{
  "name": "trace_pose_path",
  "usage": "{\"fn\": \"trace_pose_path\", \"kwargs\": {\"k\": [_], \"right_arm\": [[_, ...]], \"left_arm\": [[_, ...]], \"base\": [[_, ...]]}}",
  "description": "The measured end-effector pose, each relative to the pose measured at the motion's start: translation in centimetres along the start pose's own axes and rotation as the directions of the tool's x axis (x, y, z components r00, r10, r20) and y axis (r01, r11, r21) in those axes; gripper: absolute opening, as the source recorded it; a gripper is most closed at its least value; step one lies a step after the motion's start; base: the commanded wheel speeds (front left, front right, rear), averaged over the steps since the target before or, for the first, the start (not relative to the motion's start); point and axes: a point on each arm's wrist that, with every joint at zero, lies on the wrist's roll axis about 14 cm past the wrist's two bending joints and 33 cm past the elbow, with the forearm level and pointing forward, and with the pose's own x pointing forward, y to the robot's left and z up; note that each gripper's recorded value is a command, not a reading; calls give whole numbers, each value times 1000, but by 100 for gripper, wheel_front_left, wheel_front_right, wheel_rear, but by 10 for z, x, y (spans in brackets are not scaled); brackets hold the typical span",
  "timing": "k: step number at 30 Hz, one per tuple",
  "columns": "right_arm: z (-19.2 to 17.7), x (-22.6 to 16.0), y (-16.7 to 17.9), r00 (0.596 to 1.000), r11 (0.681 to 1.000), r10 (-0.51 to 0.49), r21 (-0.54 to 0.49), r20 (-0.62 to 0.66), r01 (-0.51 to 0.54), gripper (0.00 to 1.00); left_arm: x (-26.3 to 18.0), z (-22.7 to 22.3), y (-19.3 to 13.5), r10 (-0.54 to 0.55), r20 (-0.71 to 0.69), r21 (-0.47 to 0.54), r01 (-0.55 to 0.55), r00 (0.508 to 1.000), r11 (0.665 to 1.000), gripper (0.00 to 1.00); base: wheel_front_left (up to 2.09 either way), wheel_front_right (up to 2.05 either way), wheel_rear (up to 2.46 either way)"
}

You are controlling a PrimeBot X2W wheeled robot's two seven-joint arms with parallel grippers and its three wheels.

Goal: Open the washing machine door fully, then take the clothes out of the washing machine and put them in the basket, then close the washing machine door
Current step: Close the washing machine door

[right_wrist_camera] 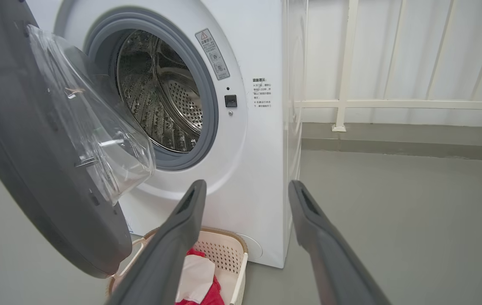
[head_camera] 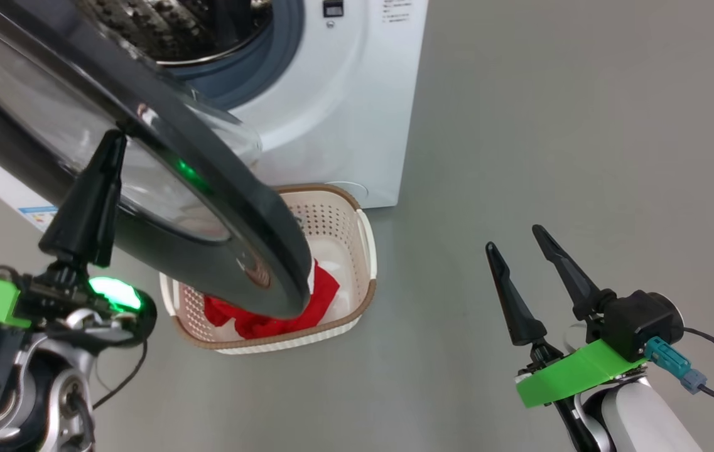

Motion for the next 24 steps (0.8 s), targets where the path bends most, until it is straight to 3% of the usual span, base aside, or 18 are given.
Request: {"fn": "trace_pose_path", "kwargs": {"k": [24], "right_arm": [[-15, -1, -31, 996, 997, -81, -11, -37, 81, 100]], "left_arm": [[84, -7, 26, -23, 10, -76, 24, 1000, 997, 0]], "base": [[0, 0, 0]]}}
